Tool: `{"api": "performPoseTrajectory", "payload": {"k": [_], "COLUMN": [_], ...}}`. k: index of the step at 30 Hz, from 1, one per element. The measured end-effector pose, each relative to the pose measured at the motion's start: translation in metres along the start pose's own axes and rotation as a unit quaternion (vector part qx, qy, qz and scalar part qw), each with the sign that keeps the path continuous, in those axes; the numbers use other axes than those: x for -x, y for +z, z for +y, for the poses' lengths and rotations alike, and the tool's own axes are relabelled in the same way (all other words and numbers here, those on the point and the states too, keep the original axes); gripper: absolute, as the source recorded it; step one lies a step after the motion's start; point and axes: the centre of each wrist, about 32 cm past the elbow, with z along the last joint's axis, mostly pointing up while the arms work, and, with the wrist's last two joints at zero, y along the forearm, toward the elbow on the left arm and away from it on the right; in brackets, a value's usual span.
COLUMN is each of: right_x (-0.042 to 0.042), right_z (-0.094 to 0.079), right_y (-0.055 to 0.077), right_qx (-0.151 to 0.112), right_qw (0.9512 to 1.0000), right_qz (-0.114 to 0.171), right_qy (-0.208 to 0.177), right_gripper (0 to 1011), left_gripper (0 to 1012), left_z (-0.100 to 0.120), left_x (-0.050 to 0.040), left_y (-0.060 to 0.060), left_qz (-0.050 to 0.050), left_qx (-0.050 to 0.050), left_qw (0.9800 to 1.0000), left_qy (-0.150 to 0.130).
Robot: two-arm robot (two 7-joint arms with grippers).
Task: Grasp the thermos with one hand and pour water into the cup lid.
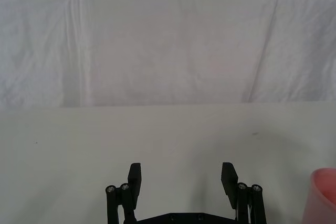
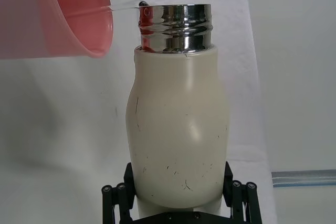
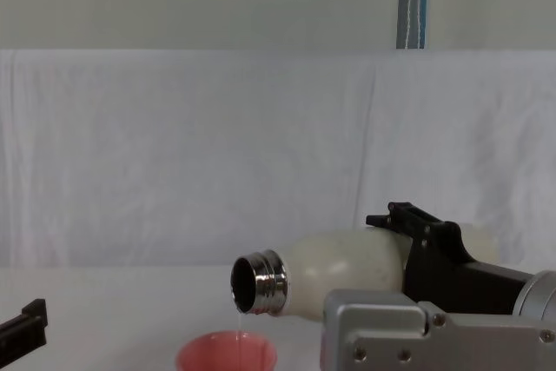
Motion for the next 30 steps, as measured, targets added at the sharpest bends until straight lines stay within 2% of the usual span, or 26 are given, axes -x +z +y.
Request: {"api": "performPoseTrajectory", "payload": {"k": [30], "right_x": [-0.0016], "right_z": [0.0015], "right_y": [0.0002], "right_qx": [-0.001], "right_qw": [1.0], "right_qz": [-0.003], "right_qy": [-0.002], "right_gripper": [952], "left_gripper": [1001], "left_z": [0.0], "left_x": [0.0], "left_y": [0.0], "left_qz": [0.0], "left_qx": [0.0], "left_qw": [1.0], "left_qy": [0.0]}}
